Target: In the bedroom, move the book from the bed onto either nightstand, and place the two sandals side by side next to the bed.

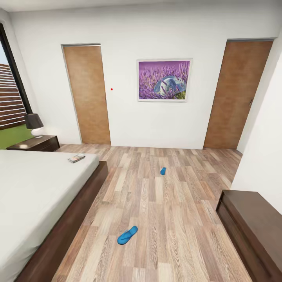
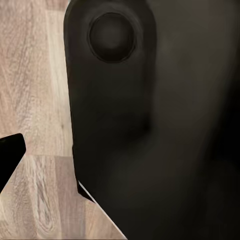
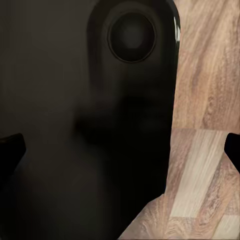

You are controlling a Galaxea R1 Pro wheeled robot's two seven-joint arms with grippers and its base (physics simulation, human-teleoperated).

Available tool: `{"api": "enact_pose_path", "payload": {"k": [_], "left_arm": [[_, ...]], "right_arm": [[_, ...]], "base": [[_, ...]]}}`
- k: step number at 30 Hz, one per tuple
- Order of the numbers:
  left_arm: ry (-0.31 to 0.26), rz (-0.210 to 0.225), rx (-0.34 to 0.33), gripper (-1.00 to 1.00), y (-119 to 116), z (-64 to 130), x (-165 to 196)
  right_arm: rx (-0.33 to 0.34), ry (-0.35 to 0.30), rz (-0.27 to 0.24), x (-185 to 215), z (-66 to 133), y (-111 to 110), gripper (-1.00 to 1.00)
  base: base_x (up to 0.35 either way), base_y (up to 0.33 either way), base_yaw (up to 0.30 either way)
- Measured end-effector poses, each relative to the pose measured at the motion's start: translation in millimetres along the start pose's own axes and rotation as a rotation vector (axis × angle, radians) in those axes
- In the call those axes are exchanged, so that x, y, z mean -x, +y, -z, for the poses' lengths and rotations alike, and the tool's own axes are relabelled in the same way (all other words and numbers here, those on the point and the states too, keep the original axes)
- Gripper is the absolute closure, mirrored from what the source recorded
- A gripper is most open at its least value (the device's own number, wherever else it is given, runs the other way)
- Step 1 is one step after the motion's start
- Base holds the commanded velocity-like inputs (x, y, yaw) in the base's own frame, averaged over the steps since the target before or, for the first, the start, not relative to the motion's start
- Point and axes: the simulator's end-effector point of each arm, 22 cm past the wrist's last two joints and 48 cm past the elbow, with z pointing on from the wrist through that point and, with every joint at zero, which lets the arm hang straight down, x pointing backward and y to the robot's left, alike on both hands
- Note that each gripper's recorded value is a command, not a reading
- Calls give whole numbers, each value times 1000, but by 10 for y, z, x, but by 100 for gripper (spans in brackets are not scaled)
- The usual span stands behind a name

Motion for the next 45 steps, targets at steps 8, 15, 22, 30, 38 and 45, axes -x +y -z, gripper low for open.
{"api": "enact_pose_path", "payload": {"k": [8,15,22,30,38,45], "left_arm": [[104,6,37,-100,159,22,-534],[89,16,31,-100,117,17,-479],[51,18,35,-100,143,10,-293],[25,51,41,-100,173,11,-113],[14,90,37,-100,159,18,32],[-715,174,-10,-100,263,1336,3122]], "right_arm": [[-51,38,-57,-409,14,-138,-100],[-54,52,-82,-526,21,-138,-100],[-50,42,-105,-492,19,-129,-100],[-58,1,-109,-308,12,-187,-100],[-71,-33,-111,-49,13,-303,-100],[71,-440,-169,2301,511,118,-100]], "base": [[0,0,0],[0,0,0],[0,0,0],[0,0,0],[0,0,0],[0,0,0]]}}
